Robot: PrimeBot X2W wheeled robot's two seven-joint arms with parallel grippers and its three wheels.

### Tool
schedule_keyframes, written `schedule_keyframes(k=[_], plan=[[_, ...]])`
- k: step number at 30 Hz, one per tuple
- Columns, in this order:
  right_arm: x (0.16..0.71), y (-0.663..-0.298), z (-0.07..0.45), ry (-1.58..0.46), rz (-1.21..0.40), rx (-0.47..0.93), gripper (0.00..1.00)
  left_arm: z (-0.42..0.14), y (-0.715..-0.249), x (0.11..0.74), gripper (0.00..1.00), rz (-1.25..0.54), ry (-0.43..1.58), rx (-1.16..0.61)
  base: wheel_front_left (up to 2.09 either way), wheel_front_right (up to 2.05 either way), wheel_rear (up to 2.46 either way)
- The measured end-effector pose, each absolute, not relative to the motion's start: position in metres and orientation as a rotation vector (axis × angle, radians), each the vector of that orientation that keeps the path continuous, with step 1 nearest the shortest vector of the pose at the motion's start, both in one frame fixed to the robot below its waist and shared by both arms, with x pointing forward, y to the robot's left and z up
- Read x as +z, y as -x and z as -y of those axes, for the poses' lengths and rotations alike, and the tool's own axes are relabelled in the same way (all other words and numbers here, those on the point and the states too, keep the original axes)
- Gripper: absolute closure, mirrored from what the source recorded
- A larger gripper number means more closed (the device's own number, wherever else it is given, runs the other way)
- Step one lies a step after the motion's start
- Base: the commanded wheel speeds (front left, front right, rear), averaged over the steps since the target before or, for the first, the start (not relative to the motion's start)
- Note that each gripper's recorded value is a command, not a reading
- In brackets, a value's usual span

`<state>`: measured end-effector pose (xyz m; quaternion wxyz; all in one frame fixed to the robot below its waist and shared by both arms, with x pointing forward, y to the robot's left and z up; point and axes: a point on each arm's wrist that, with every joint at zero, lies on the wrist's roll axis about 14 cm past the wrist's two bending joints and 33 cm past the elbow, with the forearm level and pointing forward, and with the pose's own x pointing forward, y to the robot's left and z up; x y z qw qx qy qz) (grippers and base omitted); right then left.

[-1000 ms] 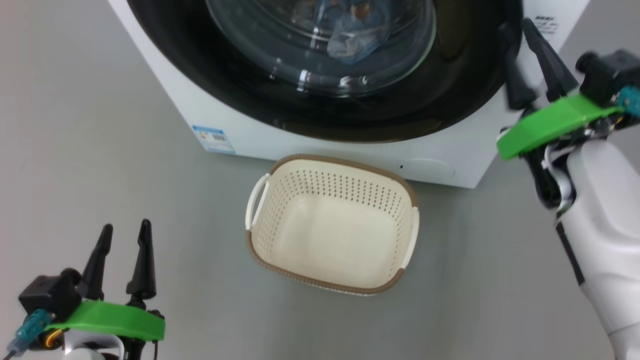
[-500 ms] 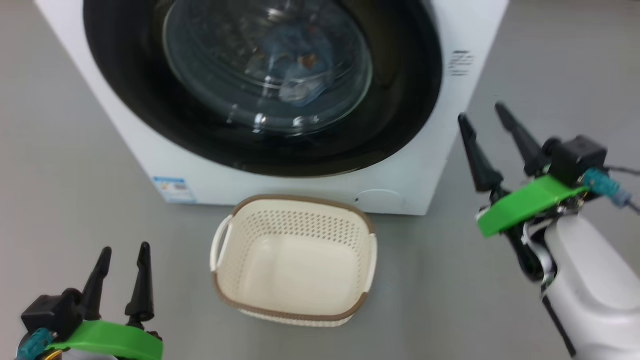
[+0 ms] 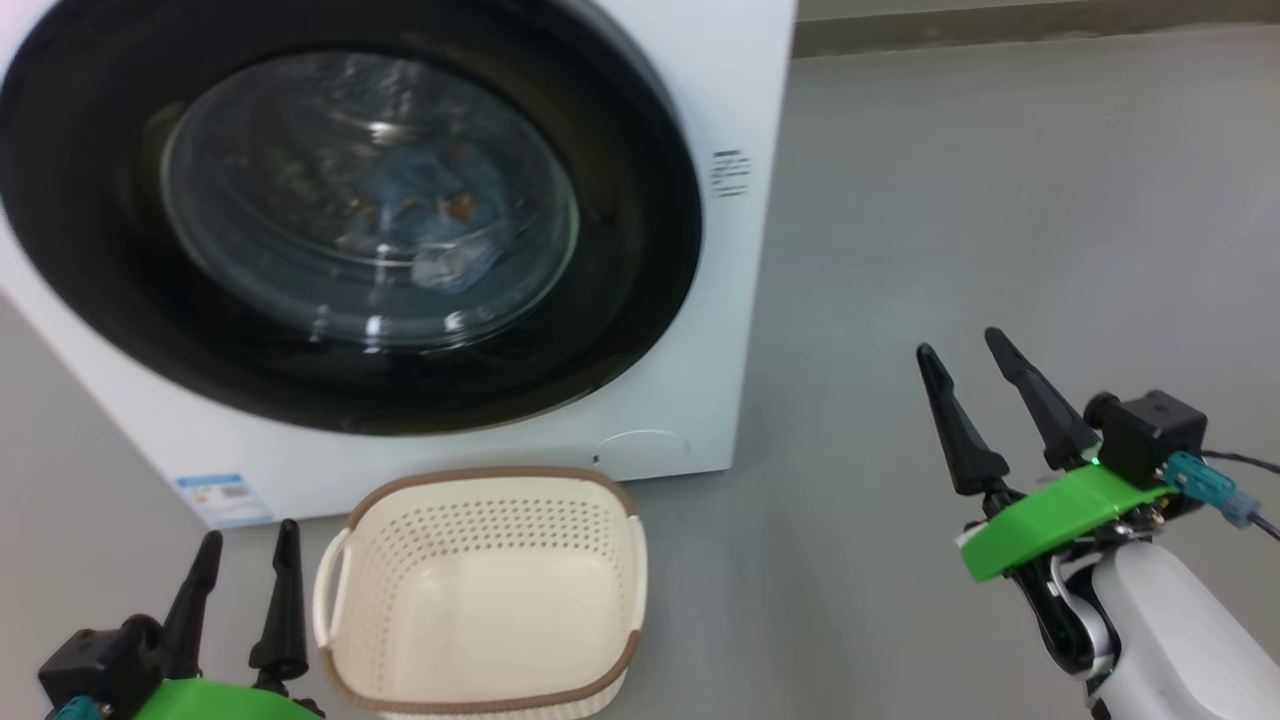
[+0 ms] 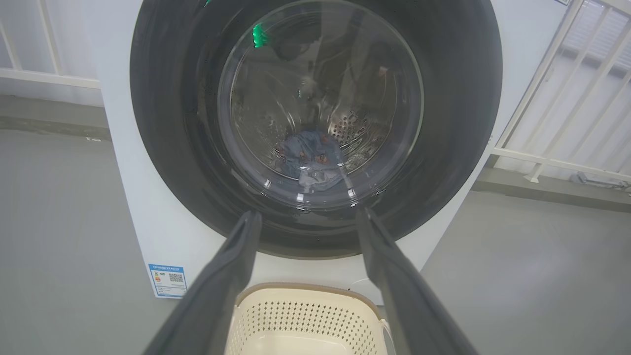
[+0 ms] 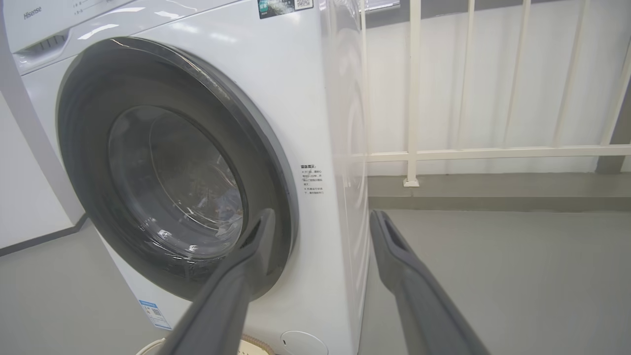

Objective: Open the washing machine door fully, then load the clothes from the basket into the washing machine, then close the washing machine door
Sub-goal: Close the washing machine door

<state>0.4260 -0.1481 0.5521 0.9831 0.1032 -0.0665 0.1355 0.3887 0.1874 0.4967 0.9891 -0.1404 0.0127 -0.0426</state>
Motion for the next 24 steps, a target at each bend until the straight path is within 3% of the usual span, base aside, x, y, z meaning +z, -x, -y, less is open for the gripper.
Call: schedule_keyframes(k=[12, 24], plan=[[0.553, -0.389, 0.201, -0.202, 0.164, 0.132, 0.00, -0.161, -0.393, 0.507, 0.00, -0.007, 0.286, -0.157, 0.00, 0.00, 0.00], [0.535, -0.376, 0.204, -0.225, 0.130, 0.096, 0.00, -0.161, -0.391, 0.515, 0.00, 0.016, 0.288, -0.152, 0.00, 0.00, 0.00]])
